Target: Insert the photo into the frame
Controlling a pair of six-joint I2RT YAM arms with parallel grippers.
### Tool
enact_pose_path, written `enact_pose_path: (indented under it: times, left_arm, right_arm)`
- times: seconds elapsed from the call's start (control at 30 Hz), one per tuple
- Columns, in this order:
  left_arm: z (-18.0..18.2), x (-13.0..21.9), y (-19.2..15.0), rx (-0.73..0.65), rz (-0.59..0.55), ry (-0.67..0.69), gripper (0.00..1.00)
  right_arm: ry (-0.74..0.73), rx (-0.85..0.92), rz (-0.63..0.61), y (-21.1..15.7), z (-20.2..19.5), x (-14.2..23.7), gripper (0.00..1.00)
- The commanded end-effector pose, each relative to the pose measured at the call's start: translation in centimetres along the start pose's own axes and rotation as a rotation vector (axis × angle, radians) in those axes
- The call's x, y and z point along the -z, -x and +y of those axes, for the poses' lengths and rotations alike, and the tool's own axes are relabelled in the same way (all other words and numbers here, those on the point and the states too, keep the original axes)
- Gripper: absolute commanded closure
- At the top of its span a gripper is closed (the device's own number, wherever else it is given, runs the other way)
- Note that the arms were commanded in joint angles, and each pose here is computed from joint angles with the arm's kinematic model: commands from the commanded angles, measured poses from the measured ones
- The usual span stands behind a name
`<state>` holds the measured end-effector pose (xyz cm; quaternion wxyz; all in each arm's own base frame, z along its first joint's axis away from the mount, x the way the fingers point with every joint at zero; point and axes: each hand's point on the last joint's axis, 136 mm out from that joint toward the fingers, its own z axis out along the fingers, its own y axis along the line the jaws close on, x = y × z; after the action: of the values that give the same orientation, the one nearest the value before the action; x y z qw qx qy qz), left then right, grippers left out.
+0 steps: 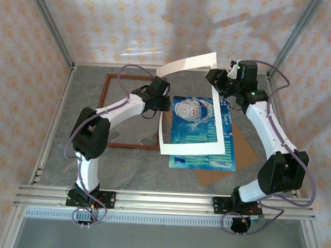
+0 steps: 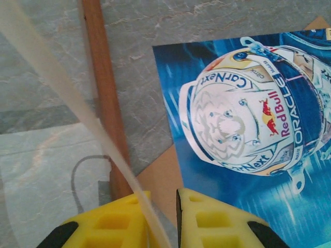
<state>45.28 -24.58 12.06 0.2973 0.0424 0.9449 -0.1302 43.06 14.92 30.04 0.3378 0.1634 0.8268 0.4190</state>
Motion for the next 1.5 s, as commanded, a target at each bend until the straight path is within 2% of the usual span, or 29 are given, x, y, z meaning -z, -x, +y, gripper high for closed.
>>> enact_pose_path:
  times: [0.0, 0.1, 0.2, 0.33, 0.57, 0.77, 0.9, 1.17, 1.47]
  left_arm:
    - [1.4, 1.3, 1.0, -0.057, 0.025, 0.074, 0.82]
    - [2.8, 2.1, 1.4, -0.073, 0.052, 0.125, 0.85]
    - [3.9, 2.7, 1.8, -0.064, 0.067, 0.136, 0.87]
    - [5.2, 3.9, 2.4, -0.071, 0.087, 0.166, 0.87]
    - [5.4, 5.7, 3.6, -0.089, 0.094, 0.17, 0.87]
    - [10.8, 6.4, 2.9, -0.098, 0.153, 0.345, 0.87]
    - [13.6, 6.7, 2.4, -0.13, 0.182, 0.466, 0.86]
    - [17.1, 6.4, 2.2, -0.136, 0.217, 0.571, 0.87]
    - [23.7, 7.0, 2.5, -0.19, 0.317, 0.804, 0.87]
  right_arm:
    - [0.028, 0.024, -0.036, 0.9, 1.3, 0.2, 0.45]
    - [0.012, 0.032, -0.031, 0.9, 1.1, 0.2, 0.32]
    - [-0.044, 0.058, -0.035, 1.0, 0.1, 0.2, 0.14]
    - [-0.093, 0.1, -0.065, 1.5, -0.2, 1.1, 0.01]
    - [-0.163, 0.177, -0.187, 3.7, 0.3, 4.1, 0.01]
    - [-0.18, 0.235, -0.249, 4.1, 0.7, 6.0, 0.01]
    - [-0.051, 0.225, -0.21, 3.1, 2.4, 5.1, 0.01]
    - [0.122, 0.176, -0.052, 1.1, 4.4, 1.7, 0.01]
    - [0.043, 0.17, -0.019, 0.5, 2.2, 0.8, 0.0]
